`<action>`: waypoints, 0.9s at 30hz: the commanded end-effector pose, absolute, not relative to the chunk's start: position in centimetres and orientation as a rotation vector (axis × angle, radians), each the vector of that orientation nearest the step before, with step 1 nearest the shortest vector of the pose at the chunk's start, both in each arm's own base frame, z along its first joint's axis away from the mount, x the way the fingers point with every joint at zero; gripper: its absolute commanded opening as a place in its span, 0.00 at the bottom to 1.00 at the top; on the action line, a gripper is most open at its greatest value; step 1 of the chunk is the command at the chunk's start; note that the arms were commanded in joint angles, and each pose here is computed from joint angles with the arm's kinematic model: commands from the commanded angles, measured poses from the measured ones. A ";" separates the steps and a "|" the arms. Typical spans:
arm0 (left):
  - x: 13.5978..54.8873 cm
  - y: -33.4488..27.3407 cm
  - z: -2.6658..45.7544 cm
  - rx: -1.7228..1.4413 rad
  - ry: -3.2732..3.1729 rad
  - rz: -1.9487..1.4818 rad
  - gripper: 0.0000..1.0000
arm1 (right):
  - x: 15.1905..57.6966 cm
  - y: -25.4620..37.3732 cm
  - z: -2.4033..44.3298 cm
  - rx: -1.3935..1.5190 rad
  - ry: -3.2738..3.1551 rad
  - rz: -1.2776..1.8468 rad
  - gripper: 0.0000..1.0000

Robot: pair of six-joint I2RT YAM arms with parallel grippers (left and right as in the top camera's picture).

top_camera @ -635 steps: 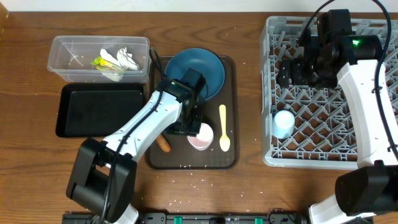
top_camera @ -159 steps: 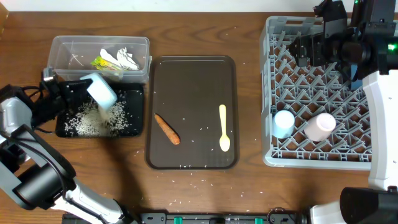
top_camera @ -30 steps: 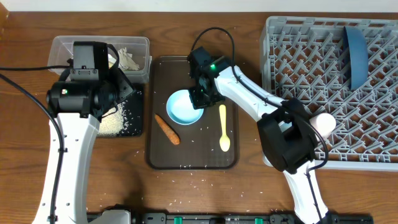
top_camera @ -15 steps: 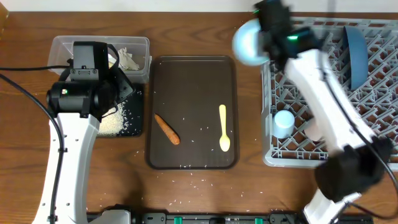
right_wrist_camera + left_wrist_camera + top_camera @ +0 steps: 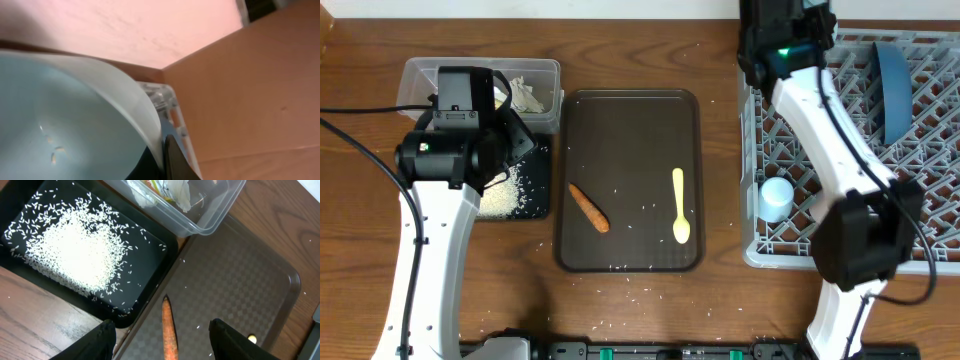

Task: Sort waste into correct bins and load items into the dishwasher rack
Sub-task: 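Place the bowl upright in the back of the rack, right gripper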

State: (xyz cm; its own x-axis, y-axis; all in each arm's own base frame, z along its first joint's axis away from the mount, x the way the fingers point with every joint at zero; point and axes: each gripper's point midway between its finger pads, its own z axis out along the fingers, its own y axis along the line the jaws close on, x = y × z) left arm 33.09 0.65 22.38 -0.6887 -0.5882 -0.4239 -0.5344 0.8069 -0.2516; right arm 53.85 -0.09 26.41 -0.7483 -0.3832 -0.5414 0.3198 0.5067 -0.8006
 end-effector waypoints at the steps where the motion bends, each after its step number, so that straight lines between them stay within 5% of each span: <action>1: 33.3 0.9 22.2 -0.839 2.499 -0.131 0.62 | 54.0 -1.7 25.4 -0.189 2.062 -1.561 0.01; 27: 33.3 0.9 22.2 -0.839 2.500 -0.133 0.63 | 56.0 -1.0 18.5 -0.373 2.172 -1.454 0.01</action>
State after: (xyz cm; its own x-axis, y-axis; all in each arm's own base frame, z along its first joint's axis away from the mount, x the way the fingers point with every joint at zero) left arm 33.25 0.65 22.30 -0.6883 -0.5882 -0.4245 -0.5342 0.8069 -0.2520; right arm 56.03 -0.98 19.31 -0.8389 -0.4907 -0.2355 0.0409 0.3746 -0.9263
